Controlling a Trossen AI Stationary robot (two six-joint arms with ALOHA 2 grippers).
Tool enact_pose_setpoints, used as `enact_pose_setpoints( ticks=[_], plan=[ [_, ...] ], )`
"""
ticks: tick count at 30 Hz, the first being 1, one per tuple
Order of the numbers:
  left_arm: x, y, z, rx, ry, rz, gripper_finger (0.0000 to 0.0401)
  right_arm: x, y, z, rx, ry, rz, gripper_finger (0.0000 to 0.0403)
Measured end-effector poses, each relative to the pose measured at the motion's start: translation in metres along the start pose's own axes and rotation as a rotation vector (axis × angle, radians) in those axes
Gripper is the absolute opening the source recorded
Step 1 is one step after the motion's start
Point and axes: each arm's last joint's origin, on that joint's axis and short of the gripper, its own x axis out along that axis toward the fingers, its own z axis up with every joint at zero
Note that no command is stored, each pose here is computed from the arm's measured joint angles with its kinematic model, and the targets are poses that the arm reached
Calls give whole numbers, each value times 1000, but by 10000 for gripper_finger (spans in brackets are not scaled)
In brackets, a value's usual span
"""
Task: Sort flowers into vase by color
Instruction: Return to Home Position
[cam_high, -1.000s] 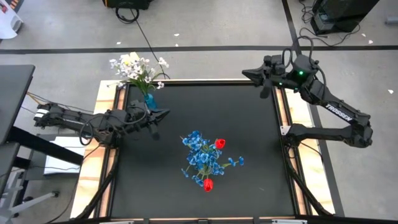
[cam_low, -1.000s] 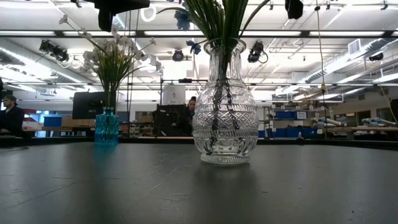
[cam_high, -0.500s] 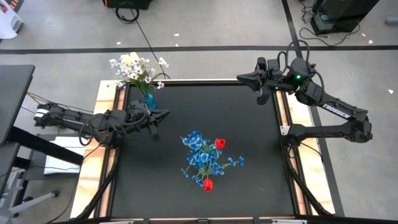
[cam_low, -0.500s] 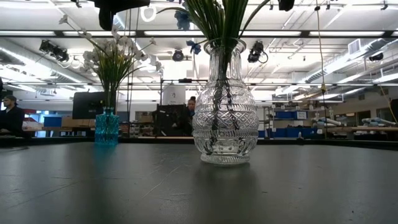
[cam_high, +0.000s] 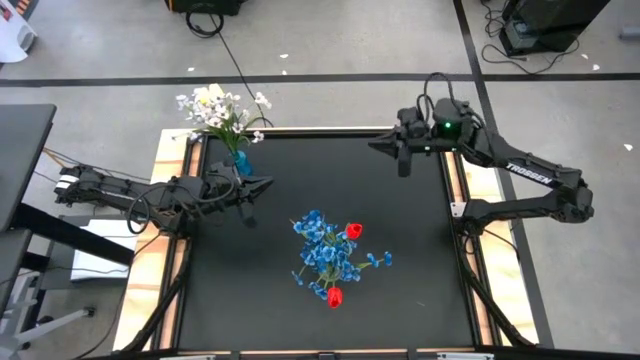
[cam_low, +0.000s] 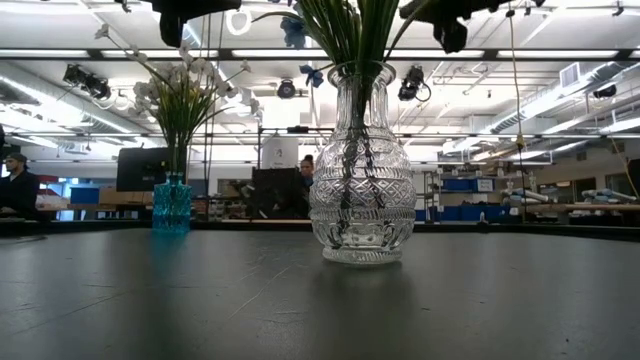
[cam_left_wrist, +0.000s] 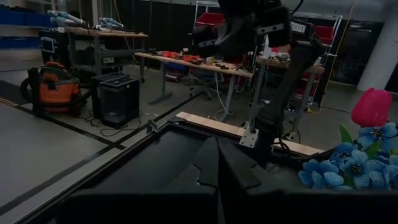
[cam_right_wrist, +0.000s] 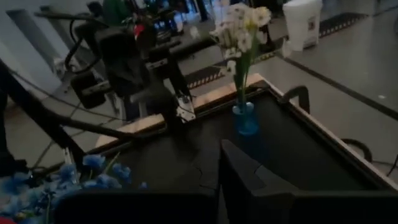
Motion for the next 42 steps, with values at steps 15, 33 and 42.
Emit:
enact_pose_setpoints(
  ticks=[15,33,42],
  plan=[
    [-2,0,2,50,-6,-29,6,4,25,9,-189,-154,3,4],
    [-6,4,6,79,-29,26,3,0,39,-3,-290,-85,-165,4],
    [-6,4,1,113,13,30,10,-3,53,2,-352,-157,-100,4]
  ],
)
